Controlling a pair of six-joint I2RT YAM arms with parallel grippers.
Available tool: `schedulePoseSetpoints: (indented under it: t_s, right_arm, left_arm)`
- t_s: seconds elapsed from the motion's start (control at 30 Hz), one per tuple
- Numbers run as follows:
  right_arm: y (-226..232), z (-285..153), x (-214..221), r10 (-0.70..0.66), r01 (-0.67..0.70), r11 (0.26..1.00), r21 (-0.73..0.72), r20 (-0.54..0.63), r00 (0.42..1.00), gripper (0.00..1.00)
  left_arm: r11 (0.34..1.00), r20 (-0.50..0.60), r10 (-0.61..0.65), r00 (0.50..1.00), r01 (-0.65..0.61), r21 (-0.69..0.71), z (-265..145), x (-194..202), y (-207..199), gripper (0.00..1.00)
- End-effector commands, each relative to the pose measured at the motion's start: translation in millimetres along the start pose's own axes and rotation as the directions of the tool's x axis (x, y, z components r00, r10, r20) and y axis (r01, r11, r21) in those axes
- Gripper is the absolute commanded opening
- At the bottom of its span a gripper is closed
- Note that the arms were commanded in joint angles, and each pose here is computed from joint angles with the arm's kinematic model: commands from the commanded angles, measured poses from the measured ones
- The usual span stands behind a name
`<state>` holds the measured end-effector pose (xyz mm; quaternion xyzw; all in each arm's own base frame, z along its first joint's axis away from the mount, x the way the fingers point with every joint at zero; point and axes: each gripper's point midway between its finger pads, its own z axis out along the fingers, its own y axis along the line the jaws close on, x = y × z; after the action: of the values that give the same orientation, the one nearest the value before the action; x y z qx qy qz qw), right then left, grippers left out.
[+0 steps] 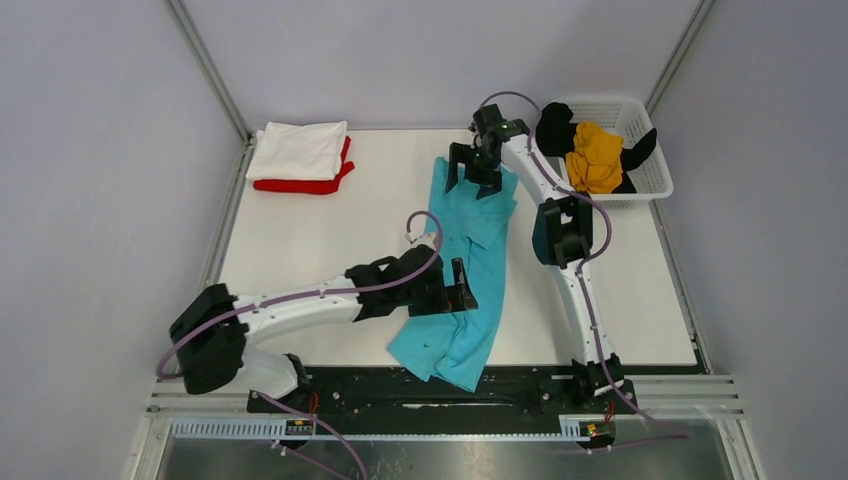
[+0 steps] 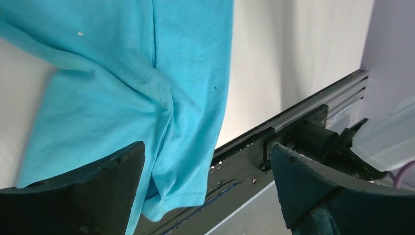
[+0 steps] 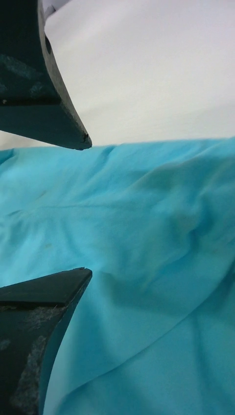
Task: Fold and stack the t-shirts
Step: Rotate the tshirt 90 degrees
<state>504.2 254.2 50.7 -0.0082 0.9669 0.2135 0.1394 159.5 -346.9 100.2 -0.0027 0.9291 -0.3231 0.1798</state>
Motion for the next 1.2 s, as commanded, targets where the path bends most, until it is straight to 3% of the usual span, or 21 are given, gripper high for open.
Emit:
schedulePoseSetpoints:
  t_s: [0.0, 0.13, 0.37, 0.57, 0.97, 1.17]
  right_arm:
    - [6, -91, 4, -0.053, 0.033, 0.986, 0.163, 0.115, 0.992, 1.0]
    - [-8, -104, 68, -0.077, 0.054, 0.95, 0.308, 0.062, 0.995, 1.0]
    - [2, -92, 163, -0.072, 0.072, 0.951, 0.3, -0.011, 0.997, 1.0]
    - [-1, -63, 208, -0.064, 0.092, 0.952, 0.293, -0.106, 0.992, 1.0]
    - [-36, -15, 205, -0.01, 0.081, 0.923, 0.377, -0.186, 0.983, 1.0]
    - [-51, -22, 169, 0.011, 0.059, 0.906, 0.418, -0.163, 0.987, 0.99]
  left_arm:
    - [0.997, 0.151, 0.069, 0.986, -0.064, -0.041, -33, -28, 9, 0.99]
    - [0.991, 0.221, 0.055, 0.974, -0.027, -0.129, -51, -46, 44, 0.99]
    - [0.98, 0.288, -0.033, 0.957, 0.088, -0.179, -70, -57, 110, 0.99]
    - [0.985, 0.331, -0.032, 0.943, 0.085, -0.148, -77, -57, 119, 0.99]
    - [0.99, 0.328, -0.011, 0.945, 0.055, -0.127, -74, -58, 115, 0.99]
    - [0.99, 0.334, -0.013, 0.943, 0.06, -0.128, -70, -60, 117, 0.99]
